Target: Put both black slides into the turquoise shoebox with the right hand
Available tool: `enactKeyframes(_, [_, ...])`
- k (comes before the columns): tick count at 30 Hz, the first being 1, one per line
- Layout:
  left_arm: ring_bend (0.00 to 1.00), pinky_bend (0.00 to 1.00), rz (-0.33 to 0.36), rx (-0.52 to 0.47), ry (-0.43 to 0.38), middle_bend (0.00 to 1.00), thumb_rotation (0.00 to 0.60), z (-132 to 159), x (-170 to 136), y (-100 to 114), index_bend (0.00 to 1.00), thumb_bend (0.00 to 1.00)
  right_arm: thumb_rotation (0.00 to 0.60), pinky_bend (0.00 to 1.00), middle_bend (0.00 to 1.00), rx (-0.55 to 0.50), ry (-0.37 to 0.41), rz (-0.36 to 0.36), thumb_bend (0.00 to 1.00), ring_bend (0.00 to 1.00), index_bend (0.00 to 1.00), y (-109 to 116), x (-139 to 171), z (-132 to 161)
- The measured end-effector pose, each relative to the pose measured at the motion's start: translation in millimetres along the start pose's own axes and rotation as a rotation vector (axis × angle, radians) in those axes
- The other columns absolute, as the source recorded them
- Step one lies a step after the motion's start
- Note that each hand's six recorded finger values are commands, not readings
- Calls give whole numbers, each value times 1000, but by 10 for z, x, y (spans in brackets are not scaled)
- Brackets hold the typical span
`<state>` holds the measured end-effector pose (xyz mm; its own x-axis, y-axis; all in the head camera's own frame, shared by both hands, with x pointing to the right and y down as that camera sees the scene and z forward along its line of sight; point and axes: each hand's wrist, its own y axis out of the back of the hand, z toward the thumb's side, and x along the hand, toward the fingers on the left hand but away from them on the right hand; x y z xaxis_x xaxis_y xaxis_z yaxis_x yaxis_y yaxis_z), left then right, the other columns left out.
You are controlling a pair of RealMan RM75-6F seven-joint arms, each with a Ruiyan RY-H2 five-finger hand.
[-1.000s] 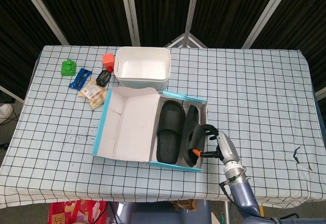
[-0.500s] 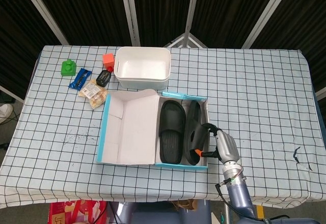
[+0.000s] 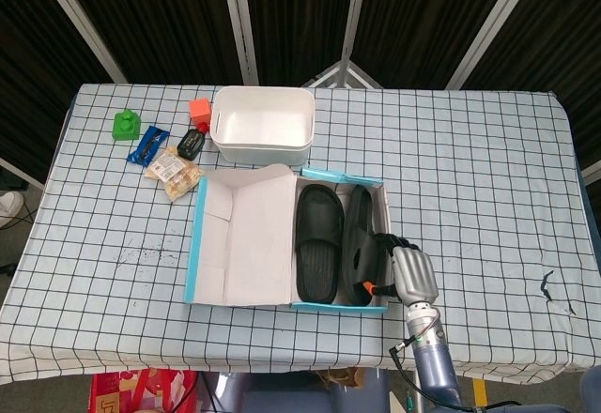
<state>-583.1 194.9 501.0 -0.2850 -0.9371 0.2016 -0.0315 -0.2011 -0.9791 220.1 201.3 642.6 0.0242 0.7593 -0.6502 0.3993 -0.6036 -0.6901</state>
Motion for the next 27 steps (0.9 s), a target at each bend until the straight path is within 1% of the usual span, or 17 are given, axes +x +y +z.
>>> enactKeyframes(7, [0, 0, -3, 1, -2, 0, 600, 5, 1, -7, 31, 363, 600, 292, 291, 74, -7, 23, 487, 272, 583, -90, 9, -45])
enactKeyframes(15, [0, 0, 0, 1, -1, 0, 600, 5, -1, -2, 31, 363, 600, 292, 291, 93, -3, 41, 487, 272, 583, -133, 29, -61])
enactKeyframes(20, [0, 0, -5, 3, -3, 0, 600, 11, -1, -12, 31, 363, 600, 292, 291, 88, 30, 38, 487, 272, 582, -103, 76, 28])
enactKeyframes(23, [0, 0, -5, 1, -4, 0, 600, 12, -1, -11, 31, 363, 600, 292, 291, 76, 47, 39, 487, 272, 534, -79, 102, 92])
enactKeyframes(27, [0, 0, -1, -2, -3, 0, 600, 8, -4, -1, 31, 363, 600, 292, 291, 53, 70, 37, 485, 272, 389, -33, 124, 188])
